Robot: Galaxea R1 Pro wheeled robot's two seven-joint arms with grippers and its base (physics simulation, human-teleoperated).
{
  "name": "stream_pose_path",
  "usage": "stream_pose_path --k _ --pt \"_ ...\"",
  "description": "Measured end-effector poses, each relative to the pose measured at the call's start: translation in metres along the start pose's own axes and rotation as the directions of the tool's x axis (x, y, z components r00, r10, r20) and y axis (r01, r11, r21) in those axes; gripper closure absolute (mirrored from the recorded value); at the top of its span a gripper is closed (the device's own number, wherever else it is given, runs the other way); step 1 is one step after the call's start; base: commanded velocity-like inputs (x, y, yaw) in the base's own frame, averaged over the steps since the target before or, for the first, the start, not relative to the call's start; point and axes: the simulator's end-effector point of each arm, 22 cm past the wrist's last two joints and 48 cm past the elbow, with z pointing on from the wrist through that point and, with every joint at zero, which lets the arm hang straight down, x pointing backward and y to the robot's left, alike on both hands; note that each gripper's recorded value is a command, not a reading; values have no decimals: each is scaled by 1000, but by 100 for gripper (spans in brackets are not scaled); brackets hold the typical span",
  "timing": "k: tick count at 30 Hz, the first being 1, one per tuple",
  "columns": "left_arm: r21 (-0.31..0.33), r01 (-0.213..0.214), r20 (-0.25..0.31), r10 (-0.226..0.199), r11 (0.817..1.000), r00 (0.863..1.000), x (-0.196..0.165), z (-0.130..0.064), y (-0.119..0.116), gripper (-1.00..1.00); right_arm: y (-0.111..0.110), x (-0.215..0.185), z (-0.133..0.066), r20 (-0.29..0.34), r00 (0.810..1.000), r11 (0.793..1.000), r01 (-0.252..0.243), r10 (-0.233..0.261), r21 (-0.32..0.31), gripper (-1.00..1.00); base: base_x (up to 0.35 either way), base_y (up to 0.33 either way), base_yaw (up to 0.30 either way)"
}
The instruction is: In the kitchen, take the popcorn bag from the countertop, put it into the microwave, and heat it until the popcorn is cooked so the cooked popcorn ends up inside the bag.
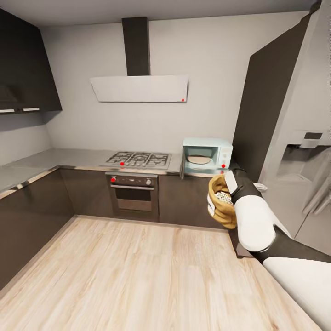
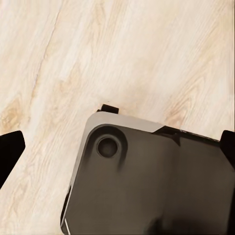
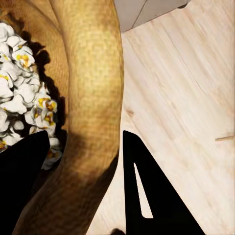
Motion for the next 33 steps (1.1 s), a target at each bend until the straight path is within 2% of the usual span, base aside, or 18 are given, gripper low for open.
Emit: stream_pose_path --k 3,8,16,19,22,33 --pt "7 0 -2 0 1000 1000 1 0 -6 -100 10 2 -1 6 1000 999 31 -31 -15 100 255 -261 -4" --pt "11 -1 -5 1 1000 1000 4 -1 -9 -100 31 2 -2 9 999 993 44 -43 -109 100 255 -260 0" --pt "15 0 -6 0 1000 1000 5 -1 -11 -100 39 3 -3 13 998 988 64 -63 -138 100 272 -217 0" --pt "11 5 -6 -4 1000 1000 4 -1 -9 -100 52 17 0 -4 994 983 107 -109 -148 100 340 39 0" --pt "8 6 -5 -6 1000 1000 4 -1 -7 -100 55 20 0 -1 992 981 128 -130 -145 100 347 111 0" --pt "3 3 -3 -3 1000 1000 2 0 -2 -100 58 16 -5 10 991 980 135 -135 -148 100 348 140 0"
